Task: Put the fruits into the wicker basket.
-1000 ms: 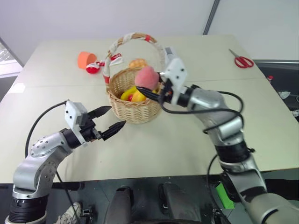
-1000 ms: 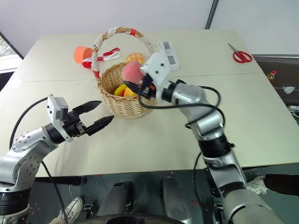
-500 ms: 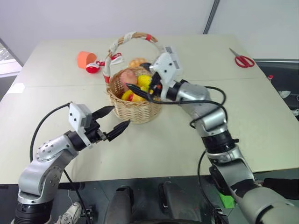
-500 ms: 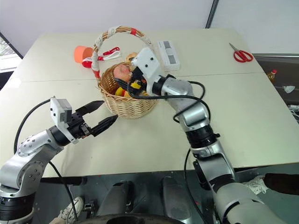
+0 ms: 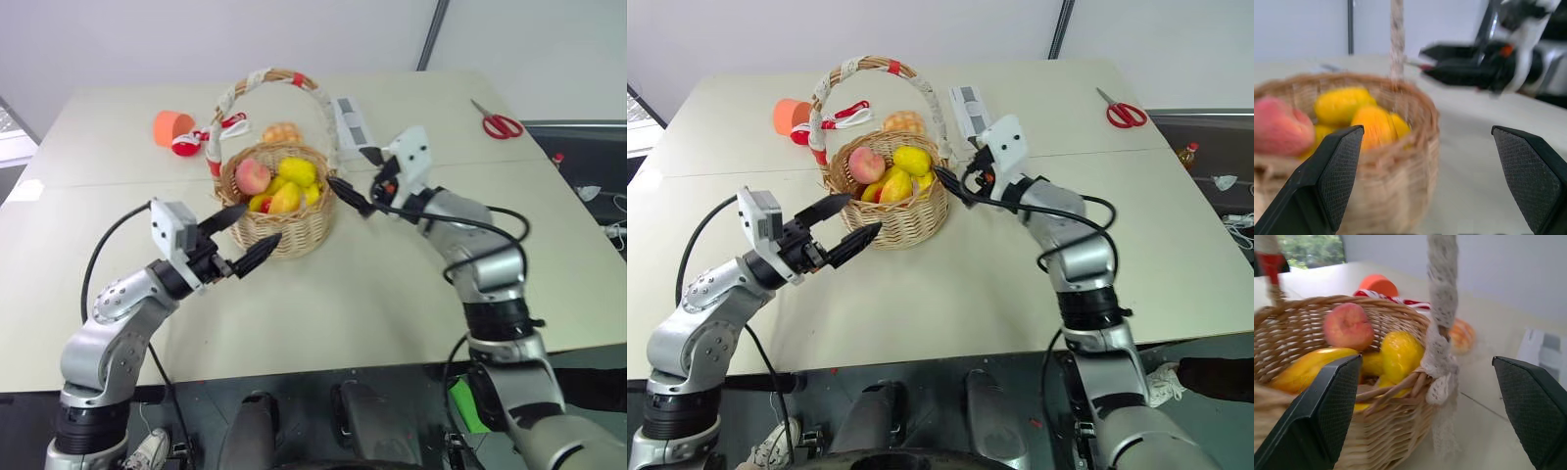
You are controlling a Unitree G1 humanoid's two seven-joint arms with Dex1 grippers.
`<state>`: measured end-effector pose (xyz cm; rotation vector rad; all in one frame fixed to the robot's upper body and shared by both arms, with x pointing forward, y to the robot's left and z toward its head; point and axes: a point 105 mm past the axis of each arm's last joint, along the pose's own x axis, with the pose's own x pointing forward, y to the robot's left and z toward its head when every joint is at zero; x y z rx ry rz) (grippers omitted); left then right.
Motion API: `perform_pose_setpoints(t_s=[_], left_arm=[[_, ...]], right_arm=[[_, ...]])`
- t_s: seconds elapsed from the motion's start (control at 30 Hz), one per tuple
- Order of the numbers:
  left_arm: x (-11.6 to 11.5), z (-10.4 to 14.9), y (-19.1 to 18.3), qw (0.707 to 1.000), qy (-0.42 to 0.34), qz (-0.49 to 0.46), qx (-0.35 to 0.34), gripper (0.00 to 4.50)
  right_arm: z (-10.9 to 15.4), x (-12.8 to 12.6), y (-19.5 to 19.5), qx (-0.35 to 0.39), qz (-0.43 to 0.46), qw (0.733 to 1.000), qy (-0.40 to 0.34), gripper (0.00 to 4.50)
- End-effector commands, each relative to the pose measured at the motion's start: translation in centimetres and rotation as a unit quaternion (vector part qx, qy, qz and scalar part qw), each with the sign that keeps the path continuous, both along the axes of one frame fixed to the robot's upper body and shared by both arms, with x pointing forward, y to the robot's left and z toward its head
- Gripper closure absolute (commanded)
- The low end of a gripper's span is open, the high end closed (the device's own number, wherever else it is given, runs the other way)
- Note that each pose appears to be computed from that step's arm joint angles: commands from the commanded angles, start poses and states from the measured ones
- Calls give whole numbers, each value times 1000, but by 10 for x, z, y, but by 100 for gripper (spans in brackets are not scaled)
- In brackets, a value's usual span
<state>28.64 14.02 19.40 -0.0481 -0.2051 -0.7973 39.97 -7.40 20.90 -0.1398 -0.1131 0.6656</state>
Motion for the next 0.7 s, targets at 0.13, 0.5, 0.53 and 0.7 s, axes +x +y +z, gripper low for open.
perform_pose_setpoints(t_s=[0.13,0.5,0.53,0.7], left_arm=[[-4,11,3,999,-33,28,2,0],[-6,4,-2,999,-23,24,8,0],[-5,4,-4,1000,-23,18,8,0],[2,1,-13,1000,-20,-8,13,0]], right_arm=[[18,17,14,28,-5,999,-34,183],[42,14,-46,50,-87,991,-86,436],[44,15,-68,47,-125,987,-95,436],[39,12,-181,27,-318,942,-102,436]])
